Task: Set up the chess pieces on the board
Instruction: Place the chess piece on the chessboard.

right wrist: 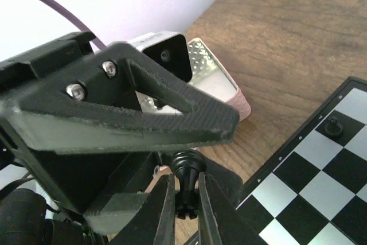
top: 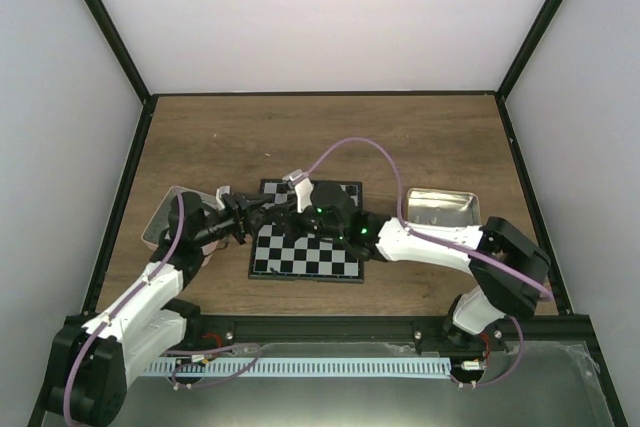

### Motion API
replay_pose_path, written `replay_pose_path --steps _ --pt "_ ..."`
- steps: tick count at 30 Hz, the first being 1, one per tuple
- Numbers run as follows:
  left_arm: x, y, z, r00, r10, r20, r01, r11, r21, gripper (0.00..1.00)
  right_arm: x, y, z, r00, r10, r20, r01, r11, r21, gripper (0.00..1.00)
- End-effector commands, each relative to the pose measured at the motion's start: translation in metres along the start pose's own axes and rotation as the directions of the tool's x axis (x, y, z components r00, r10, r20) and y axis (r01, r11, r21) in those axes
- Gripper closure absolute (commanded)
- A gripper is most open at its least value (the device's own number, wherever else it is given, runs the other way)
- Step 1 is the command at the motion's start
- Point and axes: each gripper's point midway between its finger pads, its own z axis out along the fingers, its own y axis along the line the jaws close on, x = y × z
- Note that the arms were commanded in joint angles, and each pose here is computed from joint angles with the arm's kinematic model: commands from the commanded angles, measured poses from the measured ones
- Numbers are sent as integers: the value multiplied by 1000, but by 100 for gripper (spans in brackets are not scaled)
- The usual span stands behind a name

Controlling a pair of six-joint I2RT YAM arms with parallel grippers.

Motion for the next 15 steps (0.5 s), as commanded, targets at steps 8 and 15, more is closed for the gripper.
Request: replay_pose_path --steps 8,15 --pt "-43 67 -18 928 339 152 -278 905 -323 37 84 -60 -25 841 178 -511 51 914 402 99" --pt "-69 49 -40 734 670 109 -504 646 -574 37 123 -99 -59 675 243 -697 258 807 531 99"
